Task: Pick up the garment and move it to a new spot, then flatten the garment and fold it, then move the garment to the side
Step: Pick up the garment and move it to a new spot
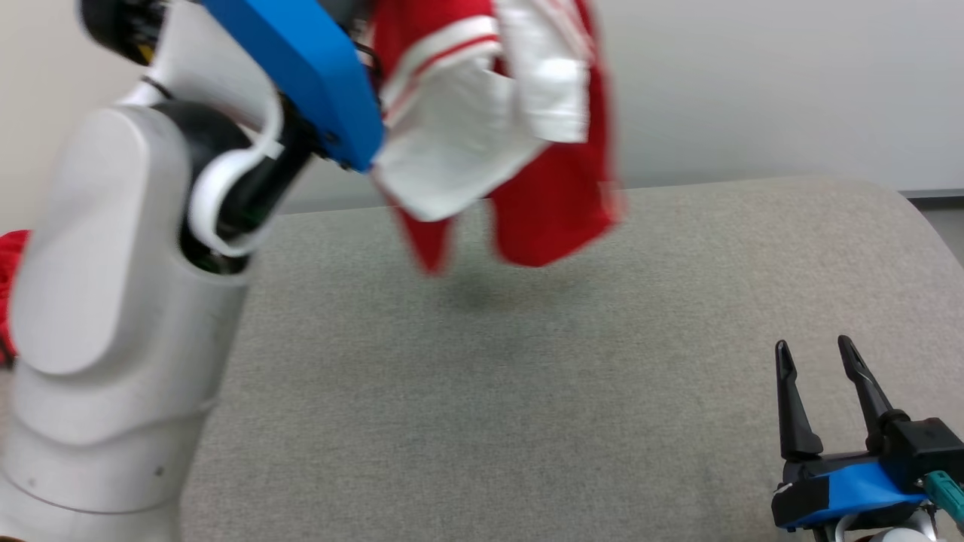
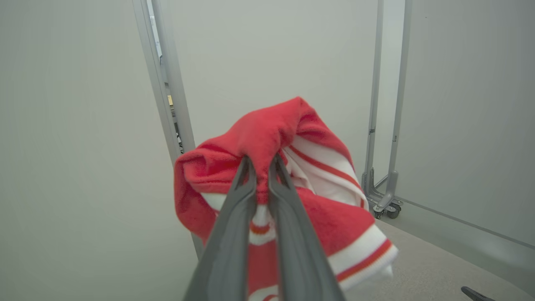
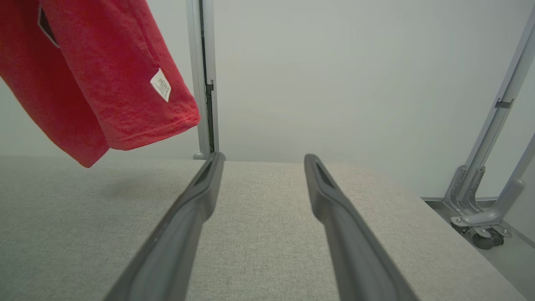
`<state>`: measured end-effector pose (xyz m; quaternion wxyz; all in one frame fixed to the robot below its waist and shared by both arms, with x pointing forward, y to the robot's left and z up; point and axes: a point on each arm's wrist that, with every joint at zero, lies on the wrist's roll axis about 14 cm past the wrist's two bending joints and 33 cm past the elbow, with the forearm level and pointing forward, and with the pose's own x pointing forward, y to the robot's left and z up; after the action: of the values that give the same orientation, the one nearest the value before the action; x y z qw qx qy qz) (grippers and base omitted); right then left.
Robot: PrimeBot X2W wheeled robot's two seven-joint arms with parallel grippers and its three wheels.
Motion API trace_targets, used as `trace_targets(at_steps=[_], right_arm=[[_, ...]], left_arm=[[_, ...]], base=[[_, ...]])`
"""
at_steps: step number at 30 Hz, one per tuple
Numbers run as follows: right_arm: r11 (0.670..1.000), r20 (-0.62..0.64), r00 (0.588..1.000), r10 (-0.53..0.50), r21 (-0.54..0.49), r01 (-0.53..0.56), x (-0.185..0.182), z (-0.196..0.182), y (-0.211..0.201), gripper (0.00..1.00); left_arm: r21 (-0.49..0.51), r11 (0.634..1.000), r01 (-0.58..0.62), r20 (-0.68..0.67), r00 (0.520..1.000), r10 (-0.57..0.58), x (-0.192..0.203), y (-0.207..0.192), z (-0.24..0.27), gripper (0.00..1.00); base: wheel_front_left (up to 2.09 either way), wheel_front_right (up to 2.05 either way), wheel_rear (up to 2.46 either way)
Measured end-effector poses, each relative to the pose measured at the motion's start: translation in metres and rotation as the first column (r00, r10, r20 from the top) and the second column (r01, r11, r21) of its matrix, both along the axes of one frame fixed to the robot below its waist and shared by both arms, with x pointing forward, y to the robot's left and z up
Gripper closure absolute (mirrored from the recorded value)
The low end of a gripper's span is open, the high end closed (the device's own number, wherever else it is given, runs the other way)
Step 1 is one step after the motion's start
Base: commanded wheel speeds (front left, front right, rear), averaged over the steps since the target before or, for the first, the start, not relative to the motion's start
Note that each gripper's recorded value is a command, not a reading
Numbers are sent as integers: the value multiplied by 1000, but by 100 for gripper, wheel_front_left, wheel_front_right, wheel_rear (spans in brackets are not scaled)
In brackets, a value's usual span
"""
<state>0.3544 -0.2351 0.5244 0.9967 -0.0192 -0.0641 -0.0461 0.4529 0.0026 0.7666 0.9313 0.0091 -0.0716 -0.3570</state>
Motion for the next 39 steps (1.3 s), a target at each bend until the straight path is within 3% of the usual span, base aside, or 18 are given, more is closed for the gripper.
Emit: trace_targets(at_steps=[4,9,12,15,20,21,23,24,25,28,32,39], right_arm=[[999,-16,999,-35,13,35,-3,-6,-11,0],[998,-42,997,-59,19,60,0,-14,-19,0],[997,-56,996,-70,20,71,6,-19,-23,0],[997,-67,995,-73,22,75,13,-22,-24,0],[997,-92,993,-73,18,75,21,-31,-25,0],[997,-97,993,-70,19,72,22,-33,-24,0],[998,-101,993,-61,20,63,26,-35,-21,0],[998,-103,993,-56,21,59,27,-35,-20,0],[998,-105,993,-52,22,54,28,-36,-18,0],[999,-99,995,-33,21,35,33,-35,-12,0],[1000,-78,997,2,18,-1,38,-28,-1,0],[998,-38,997,61,19,-61,41,-14,19,0]], left_arm=[[-61,993,103,-66,992,-107,-9,-37,-30,100],[-62,997,50,-348,935,-68,5,-37,-152,100],[9,999,-43,-494,868,42,14,-11,-236,100],[152,981,-119,-549,815,184,19,29,-304,100],[282,948,-147,-557,780,286,16,70,-361,100],[285,945,-160,-557,775,299,16,75,-366,96],[276,942,-191,-536,783,315,19,84,-368,54],[262,942,-208,-523,790,320,22,86,-365,13],[241,943,-228,-507,799,323,25,88,-362,0],[175,942,-287,-455,824,336,34,94,-347,0],[159,934,-321,-400,844,358,35,104,-336,0],[100,923,-372,-371,846,382,16,114,-325,0]], base=[[0,0,0],[0,0,0],[0,0,0],[0,0,0],[0,0,0],[0,0,0],[0,0,0],[0,0,0],[0,0,0],[0,0,0],[0,0,0],[0,0,0]])
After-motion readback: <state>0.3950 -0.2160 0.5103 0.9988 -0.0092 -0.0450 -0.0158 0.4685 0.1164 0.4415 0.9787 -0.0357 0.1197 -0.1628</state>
